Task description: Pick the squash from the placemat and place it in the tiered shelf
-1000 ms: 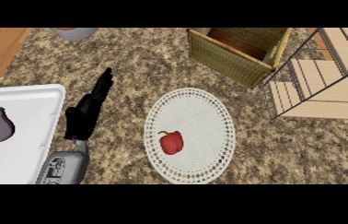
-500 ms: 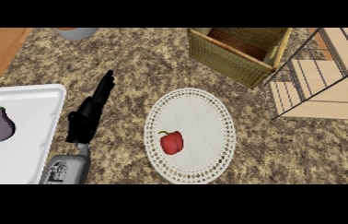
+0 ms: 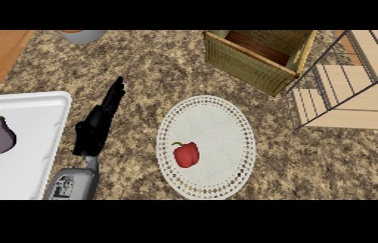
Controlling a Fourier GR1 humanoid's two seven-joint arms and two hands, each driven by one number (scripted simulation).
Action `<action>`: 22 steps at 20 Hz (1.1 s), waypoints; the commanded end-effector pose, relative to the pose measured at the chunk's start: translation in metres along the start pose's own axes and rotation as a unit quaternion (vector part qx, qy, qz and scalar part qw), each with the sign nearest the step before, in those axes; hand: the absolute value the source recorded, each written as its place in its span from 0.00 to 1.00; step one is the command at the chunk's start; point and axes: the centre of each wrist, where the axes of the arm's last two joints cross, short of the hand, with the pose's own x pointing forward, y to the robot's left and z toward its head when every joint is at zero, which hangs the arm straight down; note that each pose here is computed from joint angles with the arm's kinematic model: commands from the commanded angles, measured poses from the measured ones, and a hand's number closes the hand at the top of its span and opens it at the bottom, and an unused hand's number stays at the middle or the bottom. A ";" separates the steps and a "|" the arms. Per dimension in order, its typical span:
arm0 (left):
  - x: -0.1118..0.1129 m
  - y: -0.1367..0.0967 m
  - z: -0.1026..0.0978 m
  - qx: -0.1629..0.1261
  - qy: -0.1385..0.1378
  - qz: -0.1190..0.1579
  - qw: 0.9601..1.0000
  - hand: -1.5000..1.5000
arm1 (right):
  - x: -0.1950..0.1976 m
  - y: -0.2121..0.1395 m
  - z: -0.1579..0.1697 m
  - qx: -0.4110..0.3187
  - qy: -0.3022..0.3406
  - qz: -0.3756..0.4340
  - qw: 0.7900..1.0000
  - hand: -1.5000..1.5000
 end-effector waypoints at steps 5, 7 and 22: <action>0.018 0.015 -0.009 -0.006 0.006 0.003 1.000 0.50 | -0.036 0.004 0.003 -0.034 0.075 0.091 0.992 0.00; -0.004 0.026 0.000 0.005 0.000 -0.003 1.000 0.50 | -0.041 0.000 0.013 -0.045 0.085 0.060 0.994 0.00; 0.002 -0.001 -0.001 -0.007 0.003 0.001 1.000 0.50 | -0.018 -0.039 -0.012 -0.023 0.090 -0.100 0.991 0.00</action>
